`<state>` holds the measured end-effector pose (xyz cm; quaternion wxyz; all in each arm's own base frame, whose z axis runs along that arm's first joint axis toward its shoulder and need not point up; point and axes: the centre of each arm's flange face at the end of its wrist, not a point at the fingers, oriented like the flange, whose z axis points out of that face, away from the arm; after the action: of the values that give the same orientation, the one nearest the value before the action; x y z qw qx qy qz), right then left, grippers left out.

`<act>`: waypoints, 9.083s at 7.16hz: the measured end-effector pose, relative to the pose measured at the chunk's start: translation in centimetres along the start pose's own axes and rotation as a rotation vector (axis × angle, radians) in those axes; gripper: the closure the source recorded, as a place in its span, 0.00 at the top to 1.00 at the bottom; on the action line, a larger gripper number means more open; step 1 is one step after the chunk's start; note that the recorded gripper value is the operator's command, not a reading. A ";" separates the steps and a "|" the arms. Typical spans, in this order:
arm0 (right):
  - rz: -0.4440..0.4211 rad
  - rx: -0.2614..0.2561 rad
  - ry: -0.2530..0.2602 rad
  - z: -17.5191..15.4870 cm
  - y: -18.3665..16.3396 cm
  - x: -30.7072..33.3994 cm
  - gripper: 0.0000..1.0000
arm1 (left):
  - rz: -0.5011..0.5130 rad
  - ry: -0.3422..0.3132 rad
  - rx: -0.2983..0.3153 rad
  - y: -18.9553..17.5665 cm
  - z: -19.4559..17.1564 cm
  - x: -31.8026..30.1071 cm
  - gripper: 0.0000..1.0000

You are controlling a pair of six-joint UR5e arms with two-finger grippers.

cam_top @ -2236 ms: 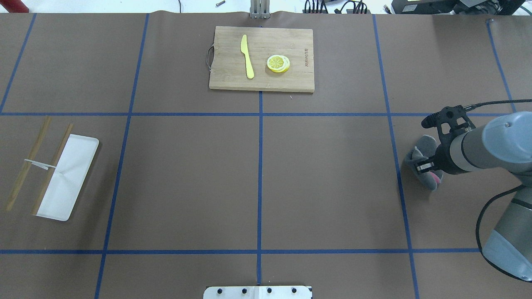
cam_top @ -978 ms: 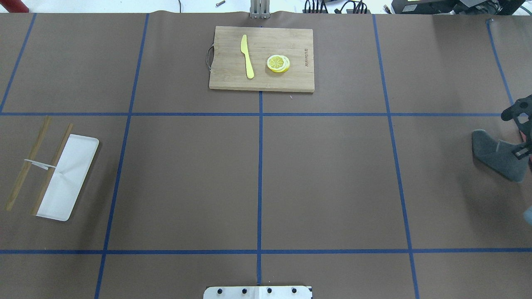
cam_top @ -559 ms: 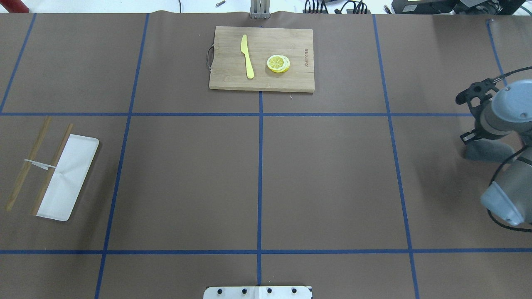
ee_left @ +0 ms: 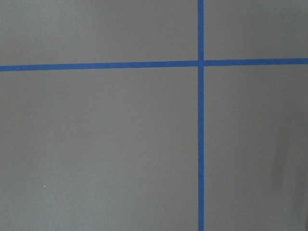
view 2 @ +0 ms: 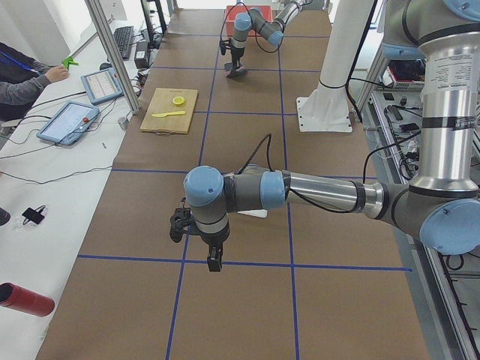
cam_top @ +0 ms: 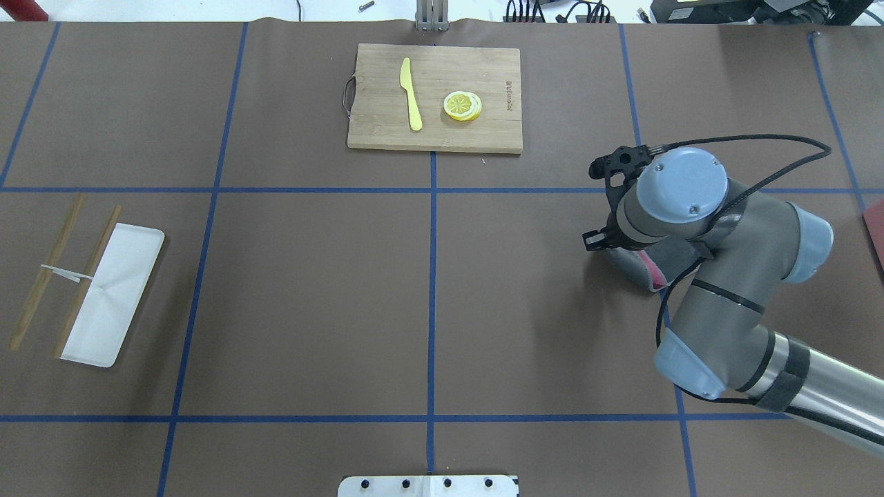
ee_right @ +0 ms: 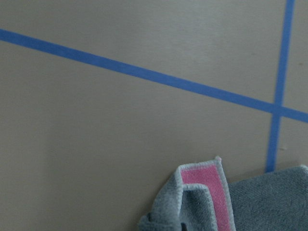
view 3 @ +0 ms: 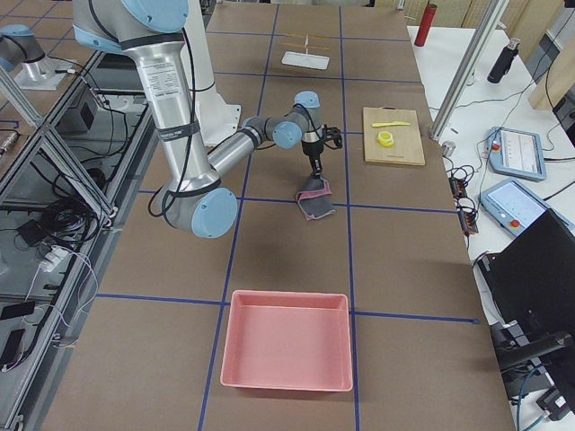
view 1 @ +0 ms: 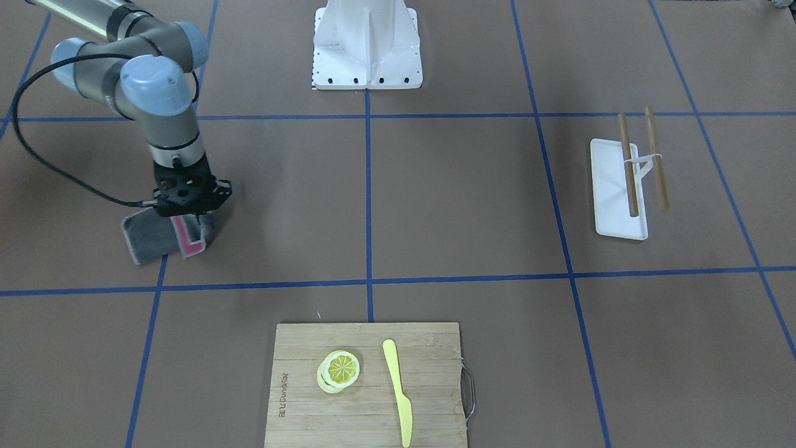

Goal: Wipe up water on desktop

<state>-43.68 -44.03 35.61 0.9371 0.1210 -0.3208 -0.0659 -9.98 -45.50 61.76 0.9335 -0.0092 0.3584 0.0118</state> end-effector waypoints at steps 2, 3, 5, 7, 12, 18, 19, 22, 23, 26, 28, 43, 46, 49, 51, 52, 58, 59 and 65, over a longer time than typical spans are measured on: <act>0.016 -0.021 -0.007 -0.2 3.1 0.3 0.00 | 0.001 0.001 0.001 0.0 0.0 0.0 0.99; -0.011 -0.044 0.037 0.7 5.4 3.8 0.00 | 0.002 0.001 0.001 0.0 0.0 0.1 0.99; -0.128 -0.090 0.164 1.7 9.7 13.8 0.00 | 0.003 0.002 0.001 -0.1 0.0 0.1 0.99; -0.222 -0.142 0.274 2.0 12.6 23.8 0.00 | 0.003 0.003 0.002 -0.1 0.0 0.2 0.99; -0.323 -0.154 0.367 3.5 13.3 41.3 0.00 | 0.004 0.002 0.005 -0.1 -0.2 0.3 0.99; -0.150 -0.024 0.045 2.8 5.6 22.3 0.00 | 0.003 0.003 0.003 -0.1 -0.1 0.2 0.99; -0.106 -0.007 -0.012 2.6 5.5 16.0 0.00 | 0.002 0.003 0.002 -0.1 0.0 0.2 0.99; -0.021 0.020 -0.108 -0.2 6.2 4.5 0.00 | -0.007 0.004 0.000 0.1 0.0 0.2 0.99; -0.012 0.004 -0.092 -2.1 6.6 3.9 0.00 | -0.010 0.005 -0.003 0.4 0.1 0.1 0.99; -0.073 -0.067 0.055 -1.1 9.5 11.6 0.00 | -0.012 0.005 -0.007 0.8 0.4 -0.1 0.99; -0.192 -0.112 0.175 -1.2 11.0 22.2 0.00 | -0.012 0.005 -0.008 0.8 0.4 -0.1 0.99; -0.244 -0.188 -0.037 -21.6 22.4 58.1 0.00 | -0.005 0.006 -0.010 0.9 0.6 -0.2 0.99; -0.210 -0.224 -0.054 -19.2 23.0 60.2 0.00 | -0.002 0.005 -0.008 0.8 0.6 -0.1 0.99; -0.201 -0.212 -0.043 -17.8 22.9 61.5 0.99 | 0.003 0.004 -0.003 0.8 0.6 -0.1 0.99; -0.185 -0.204 -0.045 -17.7 22.7 61.5 1.00 | 0.003 0.003 -0.002 0.8 0.6 -0.2 0.99; -0.187 -0.197 -0.045 -17.8 22.5 61.5 1.00 | 0.003 0.004 -0.002 0.8 0.6 -0.2 0.99; 0.165 -0.116 -0.014 -14.2 16.5 56.8 1.00 | 0.003 0.004 -0.004 0.8 0.7 -0.2 0.99; 0.180 -0.117 -0.016 -13.1 16.2 56.6 1.00 | 0.002 0.004 -0.005 0.8 0.8 -0.3 0.99; 0.116 -0.067 -0.019 -10.4 18.0 57.8 1.00 | 0.000 0.004 -0.008 0.9 0.9 -0.4 0.99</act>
<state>8.98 -36.39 66.28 0.9397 0.0703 -0.3340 -0.0235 -9.66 -44.59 62.71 0.9327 -0.0132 0.3601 0.0132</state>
